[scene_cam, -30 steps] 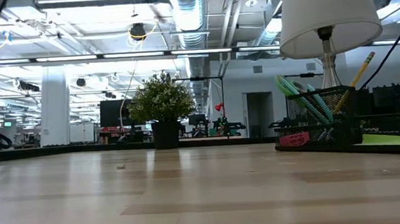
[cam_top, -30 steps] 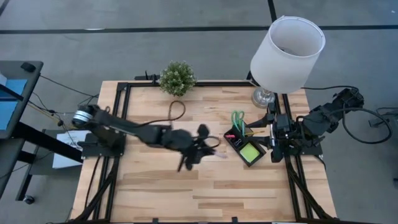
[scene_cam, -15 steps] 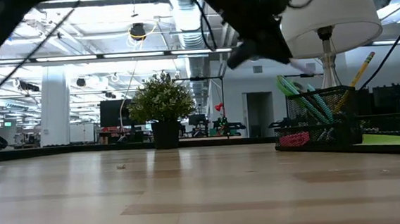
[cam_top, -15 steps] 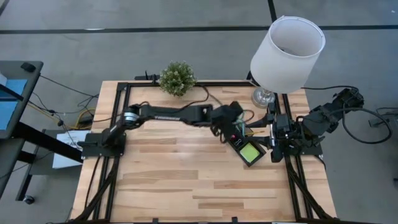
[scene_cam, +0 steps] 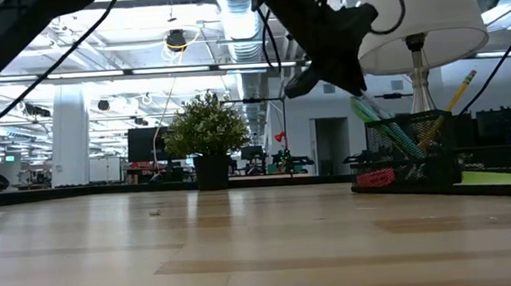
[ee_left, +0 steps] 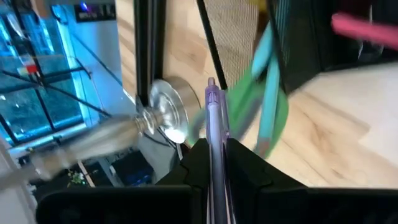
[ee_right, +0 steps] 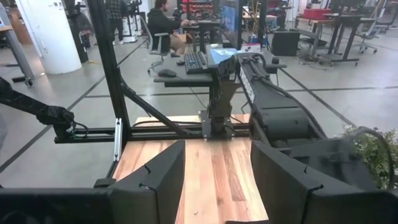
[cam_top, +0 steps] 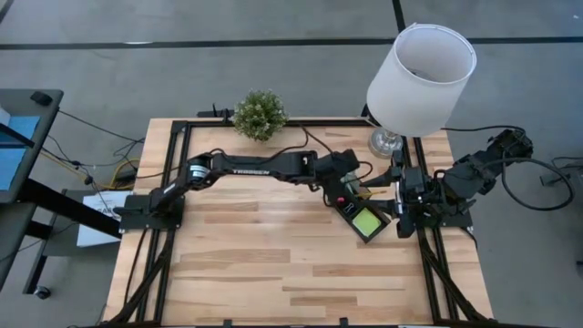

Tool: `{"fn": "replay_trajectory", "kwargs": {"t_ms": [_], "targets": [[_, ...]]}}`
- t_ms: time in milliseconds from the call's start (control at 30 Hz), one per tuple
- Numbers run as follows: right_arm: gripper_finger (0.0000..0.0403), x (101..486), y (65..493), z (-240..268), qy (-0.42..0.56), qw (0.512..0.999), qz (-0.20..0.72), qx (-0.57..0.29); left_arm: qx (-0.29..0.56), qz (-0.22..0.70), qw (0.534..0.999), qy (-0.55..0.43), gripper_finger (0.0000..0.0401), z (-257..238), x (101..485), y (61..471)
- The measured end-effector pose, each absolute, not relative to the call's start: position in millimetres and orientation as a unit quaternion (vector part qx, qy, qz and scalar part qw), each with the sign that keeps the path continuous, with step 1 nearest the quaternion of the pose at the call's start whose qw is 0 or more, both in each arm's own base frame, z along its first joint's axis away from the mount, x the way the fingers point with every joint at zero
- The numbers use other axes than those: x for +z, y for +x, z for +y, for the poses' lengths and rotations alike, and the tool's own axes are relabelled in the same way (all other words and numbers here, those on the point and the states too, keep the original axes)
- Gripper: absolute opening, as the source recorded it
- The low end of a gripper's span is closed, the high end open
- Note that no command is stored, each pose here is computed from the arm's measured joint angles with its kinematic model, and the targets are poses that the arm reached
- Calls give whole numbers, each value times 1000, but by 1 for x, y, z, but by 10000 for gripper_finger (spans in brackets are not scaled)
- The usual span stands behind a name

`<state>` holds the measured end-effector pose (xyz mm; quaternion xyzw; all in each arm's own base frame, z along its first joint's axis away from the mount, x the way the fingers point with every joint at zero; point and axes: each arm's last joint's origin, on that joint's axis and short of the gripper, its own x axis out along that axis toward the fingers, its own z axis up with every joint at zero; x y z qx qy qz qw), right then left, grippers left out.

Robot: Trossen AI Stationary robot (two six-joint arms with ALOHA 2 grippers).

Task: Pick and place office supplies into organizer
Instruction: Put the purple pen into the black desk organizer

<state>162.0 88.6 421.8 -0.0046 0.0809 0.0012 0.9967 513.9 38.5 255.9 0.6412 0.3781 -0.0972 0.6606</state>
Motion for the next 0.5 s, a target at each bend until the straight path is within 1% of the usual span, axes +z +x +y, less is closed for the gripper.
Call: {"fn": "replay_trajectory", "kwargs": {"t_ms": [200, 333, 500], "targets": [[175, 422, 162, 89, -5, 997, 81, 1, -128, 347, 659, 655, 21, 15, 257, 516], [175, 422, 162, 89, -5, 997, 81, 1, -162, 329, 641, 674, 21, 4, 256, 515], [175, 422, 162, 89, -5, 997, 81, 1, -147, 339, 631, 682, 21, 5, 255, 515]]}}
